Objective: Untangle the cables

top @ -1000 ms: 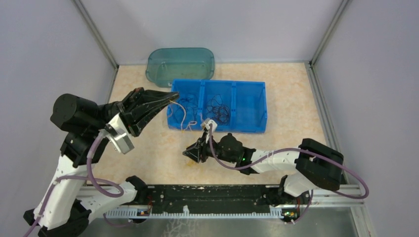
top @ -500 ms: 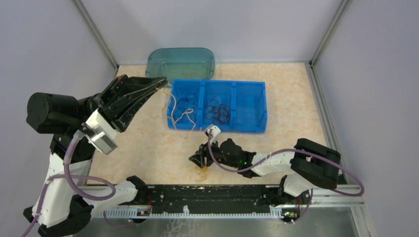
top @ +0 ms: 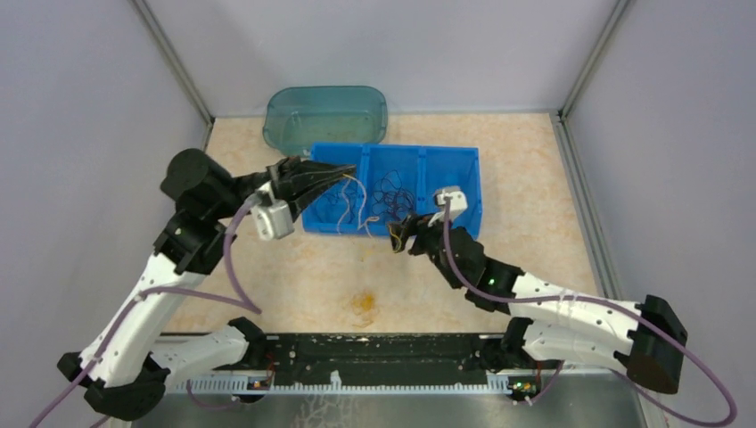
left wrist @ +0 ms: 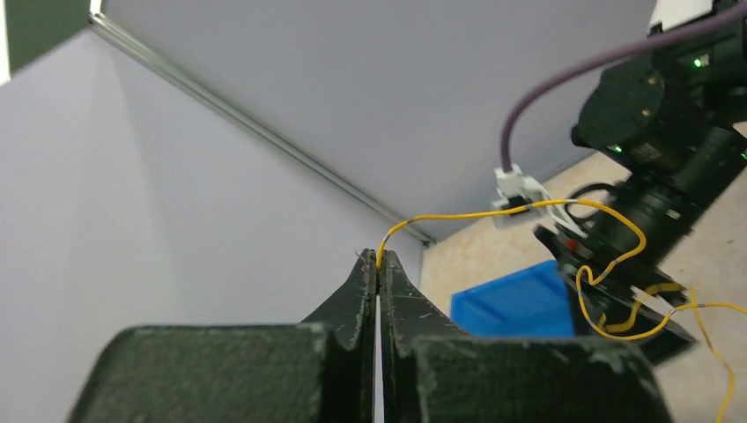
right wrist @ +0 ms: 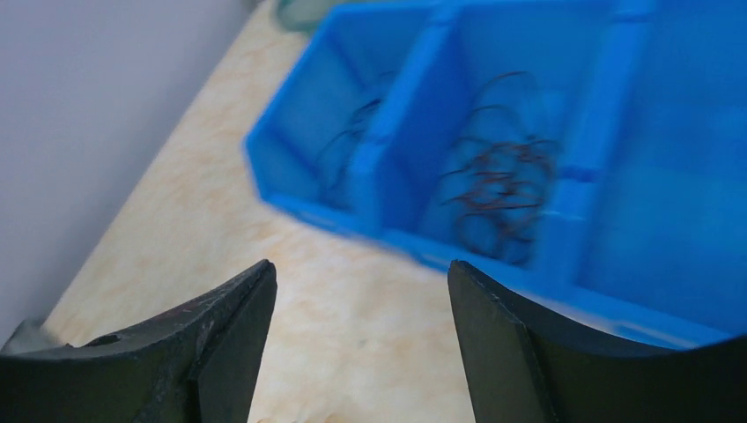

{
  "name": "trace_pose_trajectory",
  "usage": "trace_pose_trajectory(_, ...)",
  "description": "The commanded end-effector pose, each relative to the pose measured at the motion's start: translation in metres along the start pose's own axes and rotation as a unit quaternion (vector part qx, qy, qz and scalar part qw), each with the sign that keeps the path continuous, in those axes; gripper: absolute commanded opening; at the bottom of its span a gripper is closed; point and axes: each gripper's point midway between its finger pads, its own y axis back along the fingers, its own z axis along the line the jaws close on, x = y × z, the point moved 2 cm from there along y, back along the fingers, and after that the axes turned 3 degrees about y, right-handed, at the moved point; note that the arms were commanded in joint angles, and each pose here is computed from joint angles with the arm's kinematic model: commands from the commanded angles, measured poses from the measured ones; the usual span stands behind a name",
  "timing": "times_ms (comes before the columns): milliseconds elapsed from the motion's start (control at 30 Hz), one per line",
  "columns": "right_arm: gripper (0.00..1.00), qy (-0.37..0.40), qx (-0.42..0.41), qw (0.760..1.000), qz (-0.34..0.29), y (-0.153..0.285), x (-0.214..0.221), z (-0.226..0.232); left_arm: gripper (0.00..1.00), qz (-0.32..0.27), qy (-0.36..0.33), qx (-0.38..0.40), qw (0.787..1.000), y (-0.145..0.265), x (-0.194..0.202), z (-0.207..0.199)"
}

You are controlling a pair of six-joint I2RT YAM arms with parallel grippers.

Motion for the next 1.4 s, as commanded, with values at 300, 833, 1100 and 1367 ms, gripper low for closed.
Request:
trace_pose_trajectory(300, 0.69, -0.032, 0.348, 0.936, -0.042, 0.054, -0.05, -0.163, 0.0, 0.057, 0.145, -0.006, 0.988, -0.071, 0.128, -0.009)
trace_pose_trajectory(833, 0.69, -0.041, 0.378, 0.918, -0.115, 0.095, -0.094, -0.17, 0.0, 0.158, 0.175, 0.01, 0.972, -0.175, 0.304, -0.038)
trace_pose_trajectory(1100, 0.66, -0.039, 0.388, 0.914, -0.118, 0.106, -0.103, -0.171, 0.0, 0.308, 0.12, -0.045, 0.943, -0.189, 0.383, -0.055)
trace_pose_trajectory(1367, 0.64, -0.042, 0.39, 0.912, -0.117, 0.116, -0.103, -0.172, 0.38, 0.335, 0.155, -0.029, 0.929, -0.18, 0.39, -0.075)
